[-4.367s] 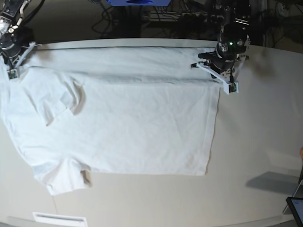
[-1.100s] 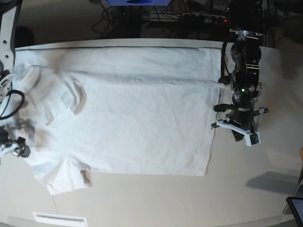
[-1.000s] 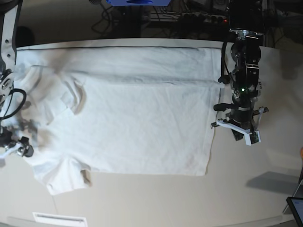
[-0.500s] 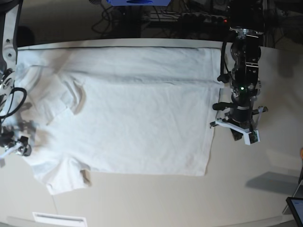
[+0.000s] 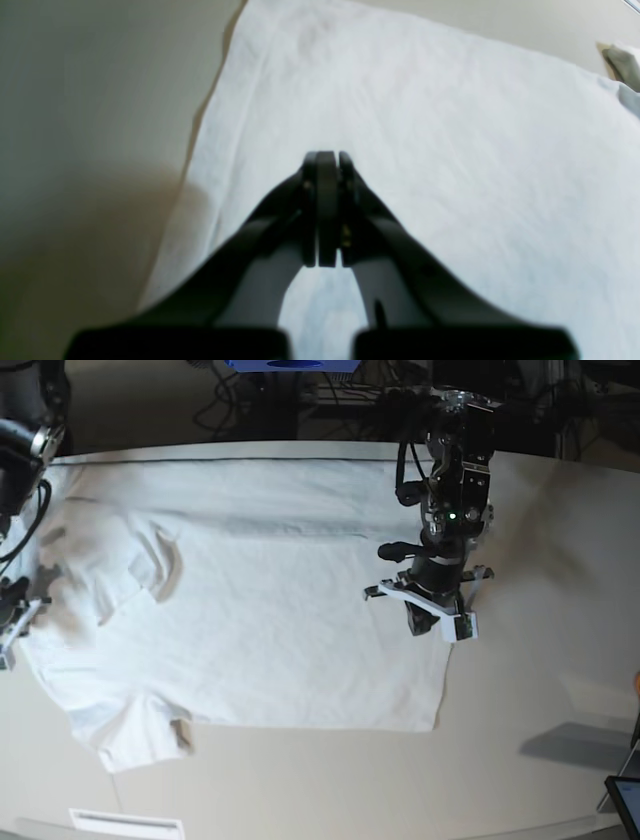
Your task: Fold the T-shirt properly
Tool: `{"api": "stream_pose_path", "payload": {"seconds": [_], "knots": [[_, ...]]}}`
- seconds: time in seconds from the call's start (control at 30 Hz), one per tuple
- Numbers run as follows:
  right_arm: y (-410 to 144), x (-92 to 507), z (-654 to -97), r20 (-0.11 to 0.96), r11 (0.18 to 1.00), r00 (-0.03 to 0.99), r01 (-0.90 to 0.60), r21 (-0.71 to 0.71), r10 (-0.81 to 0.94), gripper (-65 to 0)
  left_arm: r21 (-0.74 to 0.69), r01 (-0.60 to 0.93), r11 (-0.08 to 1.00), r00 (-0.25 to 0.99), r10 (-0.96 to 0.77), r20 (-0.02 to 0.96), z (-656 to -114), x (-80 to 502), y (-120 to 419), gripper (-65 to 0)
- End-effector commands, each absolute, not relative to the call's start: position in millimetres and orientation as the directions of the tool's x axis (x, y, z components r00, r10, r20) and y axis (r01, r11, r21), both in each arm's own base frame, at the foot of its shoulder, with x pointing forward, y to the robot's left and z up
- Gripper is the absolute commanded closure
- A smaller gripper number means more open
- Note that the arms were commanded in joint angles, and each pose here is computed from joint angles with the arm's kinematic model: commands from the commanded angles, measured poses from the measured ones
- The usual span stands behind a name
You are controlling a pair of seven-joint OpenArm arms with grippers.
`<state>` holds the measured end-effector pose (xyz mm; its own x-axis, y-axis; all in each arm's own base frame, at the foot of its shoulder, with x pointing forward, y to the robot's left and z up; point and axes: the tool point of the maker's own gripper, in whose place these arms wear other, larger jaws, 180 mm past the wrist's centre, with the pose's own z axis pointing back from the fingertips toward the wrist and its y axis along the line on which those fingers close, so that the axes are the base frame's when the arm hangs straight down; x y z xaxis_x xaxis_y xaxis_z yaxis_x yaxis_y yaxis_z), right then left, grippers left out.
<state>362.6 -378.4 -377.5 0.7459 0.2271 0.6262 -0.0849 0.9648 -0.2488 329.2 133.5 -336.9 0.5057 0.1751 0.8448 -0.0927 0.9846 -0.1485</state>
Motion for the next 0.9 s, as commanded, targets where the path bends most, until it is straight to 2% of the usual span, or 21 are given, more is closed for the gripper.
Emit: {"api": "stream_pose_path", "payload": {"seconds": [0.0,0.2,0.33,0.5,0.63,0.87], "knots": [[-392.5,371.5,-345.2,0.668,0.951,0.701,-0.047,-0.305,0.249,-0.3,-0.149,-0.054,0.987,0.463,0.157,0.872,-321.8,332.8,124.7,0.0],[-381.4,349.1,-337.2,0.645,0.940,0.720,-0.027,-0.341,0.255,-0.3,-0.161,-0.007,0.987,0.519,0.141,0.843,-337.8,311.4,102.0,0.0],[-380.6,331.4,-347.2,0.588,0.934,0.768,-0.039,-0.354,0.255,-0.3,-0.170,-0.088,0.982,0.539,0.190,0.820,-344.7,292.4,111.5,0.0],[-367.5,317.0,-356.1,0.572,0.932,0.774,-0.063,-0.357,0.272,-0.3,-0.175,-0.143,0.974,0.525,0.225,0.821,-334.2,275.3,122.7,0.0],[-357.6,310.9,-367.7,0.564,0.940,0.784,-0.071,-0.334,0.260,-0.3,-0.170,-0.158,0.973,0.594,0.232,0.771,-352.0,268.5,122.1,0.0],[-341.6,301.5,-386.5,0.550,0.953,0.801,-0.085,-0.291,0.239,-0.3,-0.155,-0.178,0.972,0.629,0.233,0.741,-366.7,263.6,127.3,0.0]]}}
